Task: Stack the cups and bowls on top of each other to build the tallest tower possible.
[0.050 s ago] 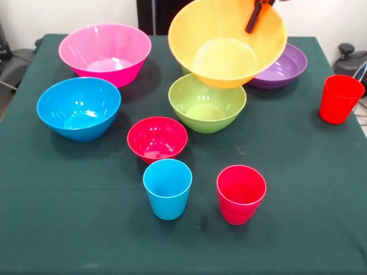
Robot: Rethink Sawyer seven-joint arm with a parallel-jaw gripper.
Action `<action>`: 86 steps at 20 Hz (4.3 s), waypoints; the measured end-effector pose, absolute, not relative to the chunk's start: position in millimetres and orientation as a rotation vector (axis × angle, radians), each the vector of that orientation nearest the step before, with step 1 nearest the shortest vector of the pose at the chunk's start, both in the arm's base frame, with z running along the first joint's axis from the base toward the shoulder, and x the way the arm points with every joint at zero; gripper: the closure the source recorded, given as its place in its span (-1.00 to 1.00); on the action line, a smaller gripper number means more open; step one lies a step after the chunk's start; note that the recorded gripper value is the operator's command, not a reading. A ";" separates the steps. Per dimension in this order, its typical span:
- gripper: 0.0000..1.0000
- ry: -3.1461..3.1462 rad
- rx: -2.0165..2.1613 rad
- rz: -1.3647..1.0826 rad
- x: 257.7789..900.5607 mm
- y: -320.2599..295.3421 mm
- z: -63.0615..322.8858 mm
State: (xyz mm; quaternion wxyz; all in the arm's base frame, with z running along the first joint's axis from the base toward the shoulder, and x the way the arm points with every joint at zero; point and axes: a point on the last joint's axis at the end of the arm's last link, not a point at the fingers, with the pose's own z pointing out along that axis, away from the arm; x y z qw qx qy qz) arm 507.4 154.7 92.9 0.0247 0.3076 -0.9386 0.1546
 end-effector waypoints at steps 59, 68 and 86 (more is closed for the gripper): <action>1.00 -3.098 1.070 0.672 517.2 137.9 77.6; 1.00 -3.107 1.181 0.736 525.5 142.7 74.8; 1.00 -3.007 1.174 0.751 509.0 122.2 30.8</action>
